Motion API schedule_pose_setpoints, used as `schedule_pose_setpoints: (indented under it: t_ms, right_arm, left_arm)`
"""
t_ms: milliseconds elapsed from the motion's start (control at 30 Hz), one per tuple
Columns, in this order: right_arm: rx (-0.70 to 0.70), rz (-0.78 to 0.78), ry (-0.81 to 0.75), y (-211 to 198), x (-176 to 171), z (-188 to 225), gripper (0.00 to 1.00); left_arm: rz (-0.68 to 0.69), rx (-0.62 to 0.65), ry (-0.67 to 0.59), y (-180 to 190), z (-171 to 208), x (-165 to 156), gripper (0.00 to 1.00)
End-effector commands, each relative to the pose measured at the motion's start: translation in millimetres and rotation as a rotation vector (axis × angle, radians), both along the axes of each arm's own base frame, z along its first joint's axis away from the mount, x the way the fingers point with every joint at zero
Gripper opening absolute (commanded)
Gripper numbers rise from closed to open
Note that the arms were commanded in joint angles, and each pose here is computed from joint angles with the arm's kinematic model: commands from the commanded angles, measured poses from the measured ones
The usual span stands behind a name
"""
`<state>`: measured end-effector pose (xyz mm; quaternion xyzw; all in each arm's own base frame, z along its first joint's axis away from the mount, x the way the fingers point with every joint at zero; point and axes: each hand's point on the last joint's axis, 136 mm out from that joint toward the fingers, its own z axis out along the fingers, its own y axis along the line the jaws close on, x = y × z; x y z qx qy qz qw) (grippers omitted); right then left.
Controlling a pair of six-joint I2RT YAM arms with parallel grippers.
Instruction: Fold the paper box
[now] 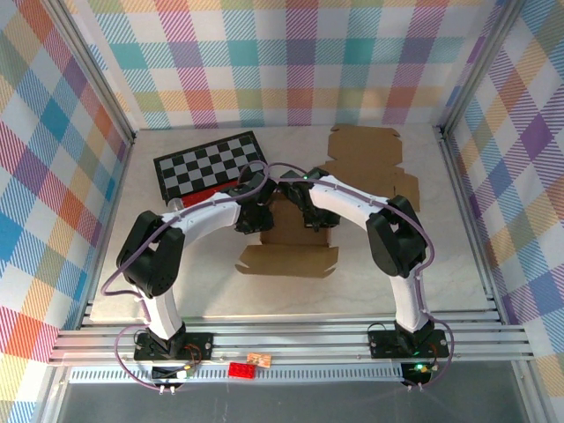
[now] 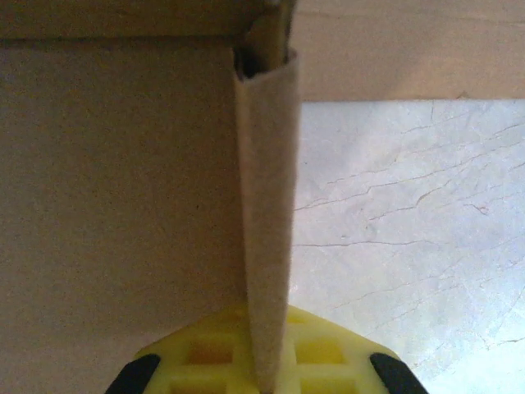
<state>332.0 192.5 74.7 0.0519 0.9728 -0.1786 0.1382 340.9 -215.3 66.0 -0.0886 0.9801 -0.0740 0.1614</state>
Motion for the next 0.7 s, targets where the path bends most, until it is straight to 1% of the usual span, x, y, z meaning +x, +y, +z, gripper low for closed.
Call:
schedule_pose_setpoints:
  t_ms: [0, 100, 200, 367, 500, 667]
  right_arm:
    - [-0.028, -0.04, 0.041, -9, -14, -7, 0.0]
    - [-0.027, -0.048, 0.046, -10, -15, -8, 0.0]
    - [-0.022, -0.054, 0.047, -9, -15, -8, 0.0]
    - [-0.011, -0.072, 0.063, -9, -17, -11, 0.0]
    - [0.024, -0.112, 0.087, -8, -21, -14, 0.0]
    - [0.073, -0.248, 0.141, -13, -33, -20, 0.0]
  left_arm:
    - [0.006, -0.036, -0.014, -3, 30, -1, 0.39]
    - [0.011, -0.022, 0.023, 1, 36, -7, 0.45]
    - [0.005, -0.04, 0.038, 1, 40, -12, 0.48]
    - [-0.006, -0.033, 0.044, 3, 44, -16, 0.5]
    - [0.006, -0.029, -0.015, 11, 71, -10, 0.5]
    - [0.055, -0.035, -0.095, 37, 114, -1, 0.5]
